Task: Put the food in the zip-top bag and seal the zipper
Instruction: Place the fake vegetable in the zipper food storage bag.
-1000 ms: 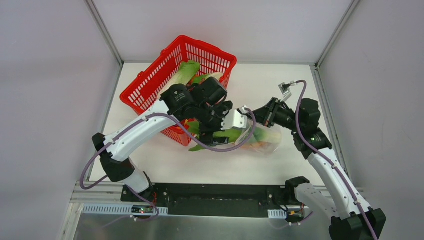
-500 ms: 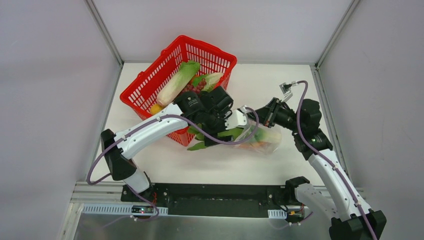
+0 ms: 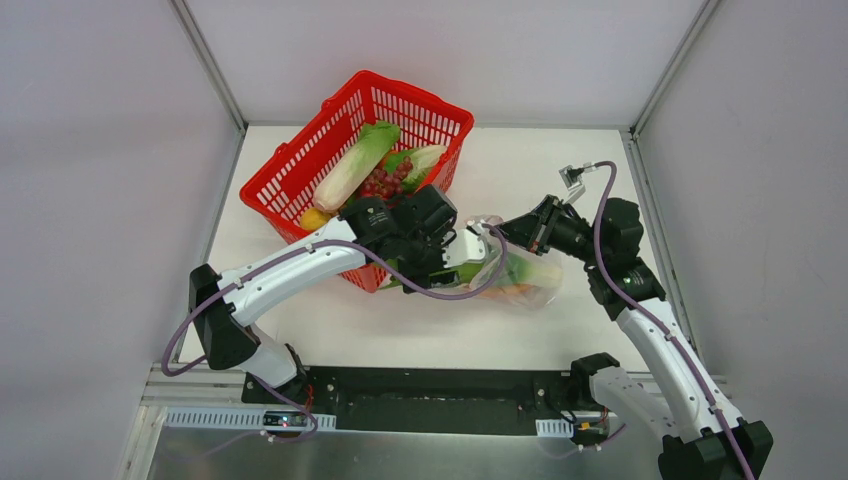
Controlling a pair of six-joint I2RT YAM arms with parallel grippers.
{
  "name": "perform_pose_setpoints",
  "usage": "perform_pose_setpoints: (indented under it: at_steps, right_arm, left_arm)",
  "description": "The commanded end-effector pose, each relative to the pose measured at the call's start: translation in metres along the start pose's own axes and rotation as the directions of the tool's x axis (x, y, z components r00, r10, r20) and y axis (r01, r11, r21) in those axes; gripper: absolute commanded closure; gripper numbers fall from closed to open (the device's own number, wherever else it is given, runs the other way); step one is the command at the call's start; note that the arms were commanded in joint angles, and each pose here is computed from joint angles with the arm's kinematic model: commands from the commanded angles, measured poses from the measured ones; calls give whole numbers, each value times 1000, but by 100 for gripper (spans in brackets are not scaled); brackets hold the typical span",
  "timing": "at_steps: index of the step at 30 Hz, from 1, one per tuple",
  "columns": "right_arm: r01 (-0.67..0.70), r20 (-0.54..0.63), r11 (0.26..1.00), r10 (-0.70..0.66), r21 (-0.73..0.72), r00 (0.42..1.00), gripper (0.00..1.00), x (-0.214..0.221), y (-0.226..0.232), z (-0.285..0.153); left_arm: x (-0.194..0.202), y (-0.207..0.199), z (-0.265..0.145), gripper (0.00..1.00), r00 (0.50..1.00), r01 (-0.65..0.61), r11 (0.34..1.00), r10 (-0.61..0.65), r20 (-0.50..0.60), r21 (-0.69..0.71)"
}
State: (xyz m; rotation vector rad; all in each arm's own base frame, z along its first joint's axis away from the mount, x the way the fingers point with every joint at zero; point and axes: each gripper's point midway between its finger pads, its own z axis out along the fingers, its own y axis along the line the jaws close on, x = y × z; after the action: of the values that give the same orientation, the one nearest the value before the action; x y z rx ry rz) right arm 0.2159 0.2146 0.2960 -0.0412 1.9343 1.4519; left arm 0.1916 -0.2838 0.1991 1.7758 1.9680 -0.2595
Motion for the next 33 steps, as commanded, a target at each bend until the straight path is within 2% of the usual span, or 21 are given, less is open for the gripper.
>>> perform_pose_setpoints:
  at_steps: [1,5,8,11,15,22,30,33]
  right_arm:
    - [67,55,994,-62,-84,997,100,-15,27,-3]
    - [70,60,994,-64,-86,996,100,-15,29,-4]
    - [69,62,994,-64,-81,996,100,-14,26,-4]
    - [64,63,995,-59,-72,996,100,-13,23,-3]
    - [58,65,996,-54,-66,996,100,-14,20,-2]
    - [55,46,995,-51,-84,998,100,-12,20,1]
    - [43,87,996,-36,-79,996,100,-18,18,3]
    - [29,102,997,-21,-73,995,100,-20,15,6]
  left_arm:
    - [-1,-11,-5,43,1000,-3,998,3,4,61]
    - [-5,-11,-9,73,1000,13,997,-14,8,79]
    - [-13,-5,-14,90,998,38,997,-41,44,61]
    - [-25,5,-21,98,991,86,996,-88,105,15]
    - [-43,8,-30,100,974,146,989,-146,176,12]
    - [-71,14,-28,100,961,222,973,-228,155,54]
    - [-71,13,-10,98,968,248,964,-251,19,97]
    - [-71,18,-10,91,966,258,964,-258,0,72]
